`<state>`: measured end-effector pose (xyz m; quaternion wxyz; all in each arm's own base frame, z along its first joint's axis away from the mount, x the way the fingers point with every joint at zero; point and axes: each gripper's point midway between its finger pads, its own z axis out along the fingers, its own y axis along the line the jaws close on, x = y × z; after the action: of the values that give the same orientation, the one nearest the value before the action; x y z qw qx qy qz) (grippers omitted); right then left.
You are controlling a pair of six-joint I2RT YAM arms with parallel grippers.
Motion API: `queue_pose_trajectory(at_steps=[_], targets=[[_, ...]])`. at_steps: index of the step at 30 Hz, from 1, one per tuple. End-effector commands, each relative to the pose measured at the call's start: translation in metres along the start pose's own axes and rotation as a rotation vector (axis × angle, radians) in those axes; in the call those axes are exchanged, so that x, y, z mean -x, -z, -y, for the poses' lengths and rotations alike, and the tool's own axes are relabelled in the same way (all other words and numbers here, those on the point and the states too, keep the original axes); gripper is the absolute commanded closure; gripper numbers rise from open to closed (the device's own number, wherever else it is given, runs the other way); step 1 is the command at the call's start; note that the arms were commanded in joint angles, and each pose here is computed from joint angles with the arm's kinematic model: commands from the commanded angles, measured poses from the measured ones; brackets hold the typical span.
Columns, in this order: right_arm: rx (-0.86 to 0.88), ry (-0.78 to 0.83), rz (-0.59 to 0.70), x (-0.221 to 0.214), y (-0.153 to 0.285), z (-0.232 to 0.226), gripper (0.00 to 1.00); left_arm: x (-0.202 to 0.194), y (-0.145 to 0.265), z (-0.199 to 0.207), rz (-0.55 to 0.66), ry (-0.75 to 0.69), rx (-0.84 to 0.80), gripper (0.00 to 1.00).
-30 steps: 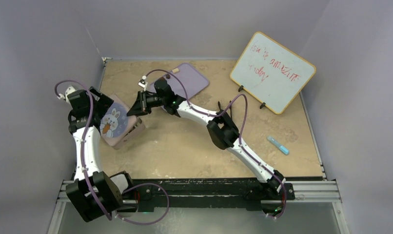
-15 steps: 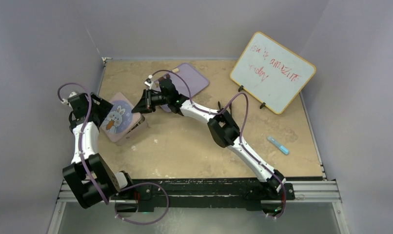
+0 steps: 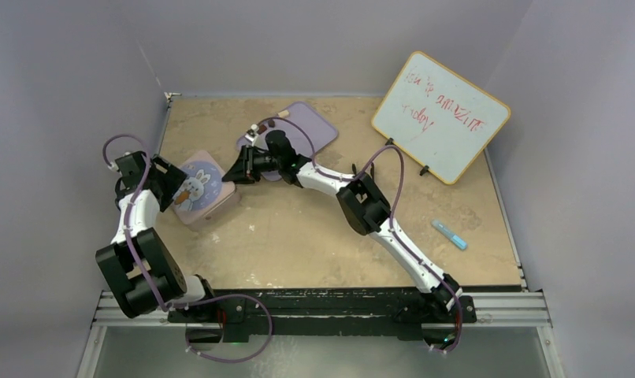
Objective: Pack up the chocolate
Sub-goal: Close the box lid on the packing box.
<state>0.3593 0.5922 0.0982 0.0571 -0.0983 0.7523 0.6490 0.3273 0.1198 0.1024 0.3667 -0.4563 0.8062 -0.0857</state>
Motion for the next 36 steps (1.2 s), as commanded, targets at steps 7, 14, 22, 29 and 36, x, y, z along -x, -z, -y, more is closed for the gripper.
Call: queue_pose_trajectory(at_steps=[7, 14, 22, 29, 36], targets=[[-0.046, 0.141, 0.092, 0.037, 0.039, -0.032, 0.51, 0.010, -0.010, 0.014, -0.010, -0.032, -0.062, 0.26], [-0.129, 0.225, 0.113, 0.042, 0.048, -0.036, 0.44, 0.023, -0.001, 0.029, 0.011, -0.035, -0.103, 0.27], [-0.231, 0.335, 0.088, 0.028, 0.053, -0.032, 0.31, 0.028, 0.006, 0.020, 0.030, -0.011, -0.027, 0.19], [-0.260, 0.385, 0.070, 0.017, 0.040, -0.030, 0.30, 0.019, 0.012, -0.006, 0.037, 0.015, 0.090, 0.13], [-0.288, 0.388, 0.033, 0.007, 0.038, -0.019, 0.42, -0.011, 0.009, 0.000, -0.046, 0.072, 0.002, 0.17]])
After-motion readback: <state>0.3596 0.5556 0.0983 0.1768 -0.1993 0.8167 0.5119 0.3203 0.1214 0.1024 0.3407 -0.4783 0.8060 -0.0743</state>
